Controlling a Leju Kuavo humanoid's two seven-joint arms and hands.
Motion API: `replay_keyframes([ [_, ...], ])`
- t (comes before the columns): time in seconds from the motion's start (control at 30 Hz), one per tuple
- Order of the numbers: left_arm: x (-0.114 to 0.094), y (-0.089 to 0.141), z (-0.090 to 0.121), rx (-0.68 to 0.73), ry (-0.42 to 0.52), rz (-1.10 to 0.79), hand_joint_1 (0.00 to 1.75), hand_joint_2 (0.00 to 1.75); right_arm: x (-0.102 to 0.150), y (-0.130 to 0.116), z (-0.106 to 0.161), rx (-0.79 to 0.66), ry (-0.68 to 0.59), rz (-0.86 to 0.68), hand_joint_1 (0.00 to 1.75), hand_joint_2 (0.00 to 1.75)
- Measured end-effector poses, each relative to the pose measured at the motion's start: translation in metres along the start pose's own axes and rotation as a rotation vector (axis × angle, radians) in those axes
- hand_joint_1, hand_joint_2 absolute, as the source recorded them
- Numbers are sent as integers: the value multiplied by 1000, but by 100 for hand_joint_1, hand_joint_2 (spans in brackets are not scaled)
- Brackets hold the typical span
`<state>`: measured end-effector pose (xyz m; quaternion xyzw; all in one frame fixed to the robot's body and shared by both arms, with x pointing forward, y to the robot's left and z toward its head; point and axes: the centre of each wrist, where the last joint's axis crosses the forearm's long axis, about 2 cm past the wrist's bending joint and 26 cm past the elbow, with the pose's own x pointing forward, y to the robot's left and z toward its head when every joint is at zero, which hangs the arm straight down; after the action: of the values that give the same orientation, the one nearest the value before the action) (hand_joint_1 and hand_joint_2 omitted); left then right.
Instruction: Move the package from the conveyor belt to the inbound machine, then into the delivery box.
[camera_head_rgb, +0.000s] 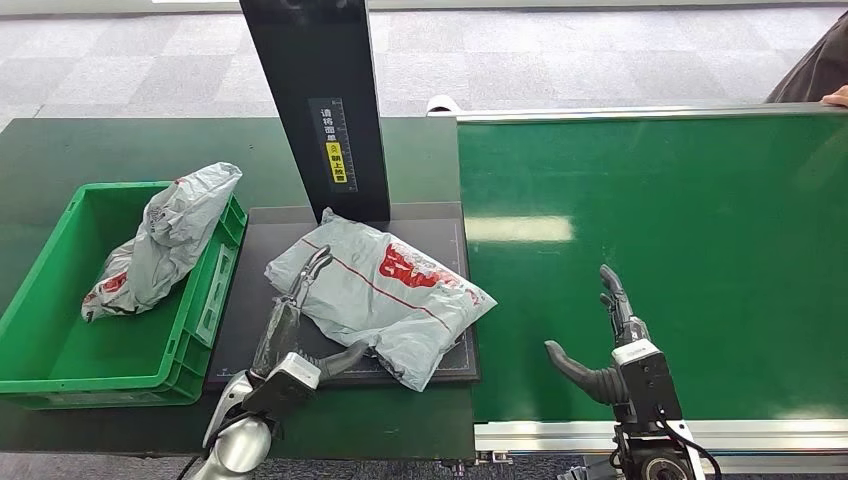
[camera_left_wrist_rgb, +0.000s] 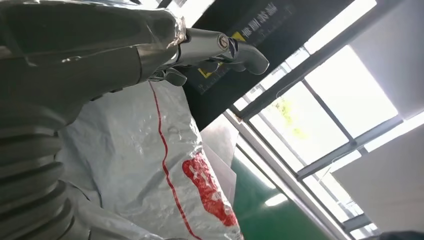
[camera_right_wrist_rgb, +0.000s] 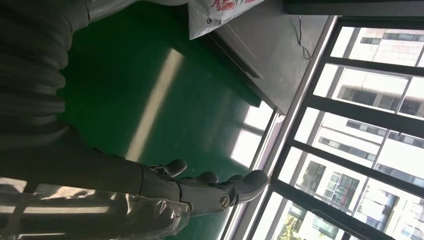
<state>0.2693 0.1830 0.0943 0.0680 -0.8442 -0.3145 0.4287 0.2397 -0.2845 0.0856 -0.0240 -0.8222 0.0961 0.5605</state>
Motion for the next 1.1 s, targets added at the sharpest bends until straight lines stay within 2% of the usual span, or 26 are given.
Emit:
replay_keyframes([
  [0.23, 6, -9, -7, -93, -53, -93, 0, 175, -4, 1, 4, 7, 21, -1, 0, 175],
  [0.43, 3, -5, -18, -211, -86, -239, 0, 175, -5, 1, 6, 23, 30, 2, 0, 175],
  [0.57, -8, 6, -30, -395, 23, -287, 0, 175, -6, 2, 7, 47, 35, 7, 0, 175],
  [0.7, -26, 22, -28, -497, 136, -358, 0, 175, -8, 3, 3, 69, 39, 7, 0, 175],
  [0.87, -38, 32, -18, -564, 196, -440, 0, 175, -11, 4, -5, 75, 42, 5, 0, 175],
  [1.1, -42, 33, -12, -642, 251, -504, 0, 175, -14, 5, -4, 81, 59, 9, 0, 175],
])
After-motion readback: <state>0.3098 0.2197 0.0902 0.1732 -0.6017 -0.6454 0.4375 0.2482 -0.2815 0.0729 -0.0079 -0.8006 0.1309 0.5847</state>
